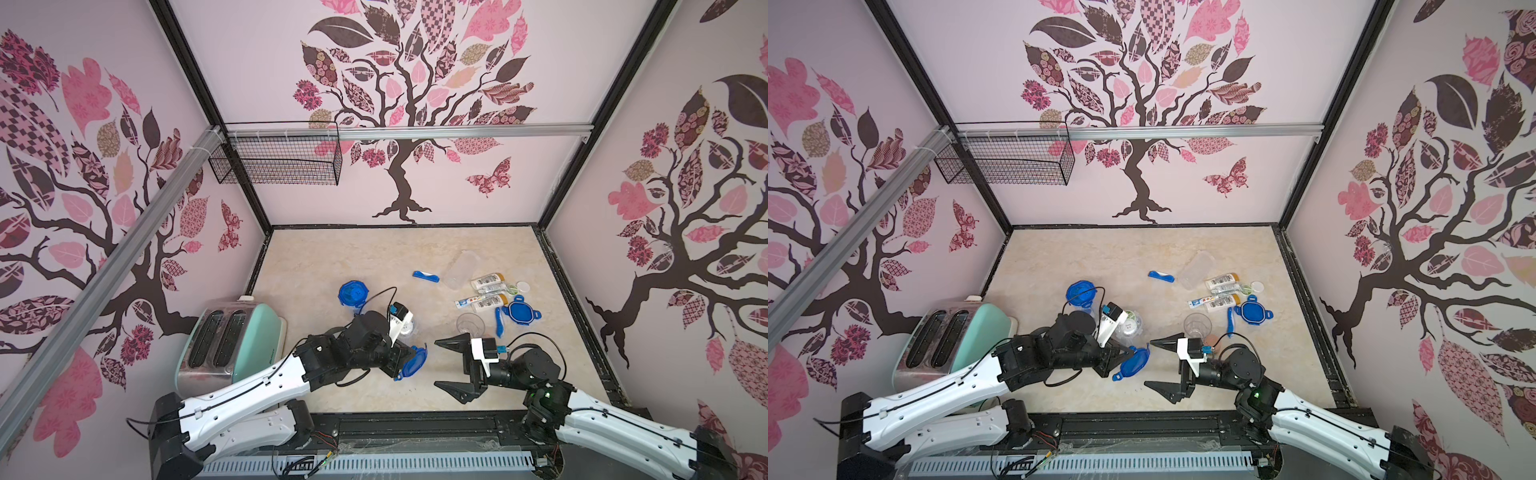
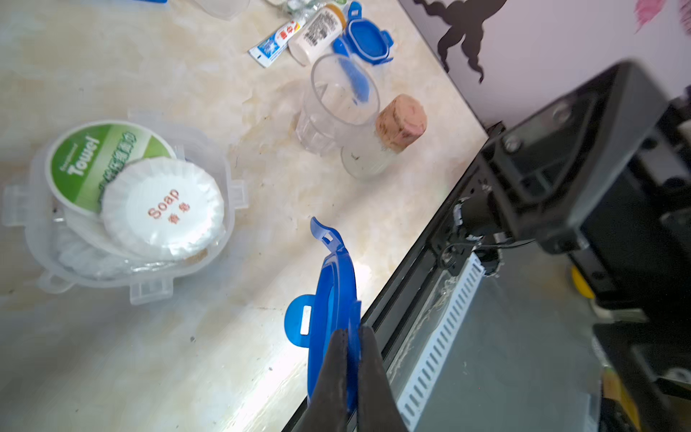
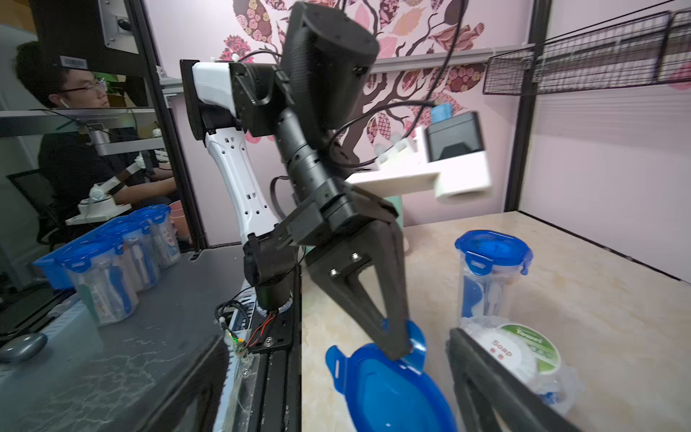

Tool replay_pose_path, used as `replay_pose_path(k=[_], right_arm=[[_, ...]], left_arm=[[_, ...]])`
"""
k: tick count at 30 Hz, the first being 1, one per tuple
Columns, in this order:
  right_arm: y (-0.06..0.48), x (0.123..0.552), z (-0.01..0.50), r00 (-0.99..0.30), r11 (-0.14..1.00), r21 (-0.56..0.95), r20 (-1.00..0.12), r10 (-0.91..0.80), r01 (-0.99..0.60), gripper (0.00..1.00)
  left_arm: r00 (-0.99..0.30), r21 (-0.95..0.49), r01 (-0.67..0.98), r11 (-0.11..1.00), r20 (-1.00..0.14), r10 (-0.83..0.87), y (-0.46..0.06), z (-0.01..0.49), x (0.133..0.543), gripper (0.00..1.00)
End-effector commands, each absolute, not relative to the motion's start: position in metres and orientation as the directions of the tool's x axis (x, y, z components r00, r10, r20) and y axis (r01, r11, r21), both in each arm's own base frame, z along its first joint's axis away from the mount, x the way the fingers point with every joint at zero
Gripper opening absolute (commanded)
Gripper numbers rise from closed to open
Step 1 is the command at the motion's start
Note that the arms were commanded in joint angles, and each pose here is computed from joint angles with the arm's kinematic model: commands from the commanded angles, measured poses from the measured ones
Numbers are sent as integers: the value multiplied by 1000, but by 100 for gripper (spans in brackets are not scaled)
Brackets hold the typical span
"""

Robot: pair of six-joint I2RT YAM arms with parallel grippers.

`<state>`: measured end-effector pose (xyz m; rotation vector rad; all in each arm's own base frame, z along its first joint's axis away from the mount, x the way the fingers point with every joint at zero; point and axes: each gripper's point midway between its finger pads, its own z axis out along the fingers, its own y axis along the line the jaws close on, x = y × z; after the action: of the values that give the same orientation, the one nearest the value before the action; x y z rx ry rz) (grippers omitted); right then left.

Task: Take out toiletry kits
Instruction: Place the lid at the center of the board.

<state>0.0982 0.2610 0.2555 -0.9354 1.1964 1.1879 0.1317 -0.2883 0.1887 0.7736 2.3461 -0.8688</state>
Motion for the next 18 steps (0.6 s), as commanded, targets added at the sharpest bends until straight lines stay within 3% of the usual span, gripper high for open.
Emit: replay_pose_path(k=[1,5,10,18], right_arm=[[253,116,257,-16,286,69,-983,182,-956,94],[239,136,257,-8,416,95,-978,206,-904,95],[208,180,242,-4,669,144,-979,206,-729,97],[200,191,232,-18,728,155,-981,193,-668,97]], left_arm=[[-677,-228,636,737,-624,391,-270,164,140,2],[-689,-169,610,774,-597,412,-266,142,138,1],[-704,-174,586,792,-593,391,-268,125,139,1],[-703,-124,606,786,-547,455,-286,101,134,4]])
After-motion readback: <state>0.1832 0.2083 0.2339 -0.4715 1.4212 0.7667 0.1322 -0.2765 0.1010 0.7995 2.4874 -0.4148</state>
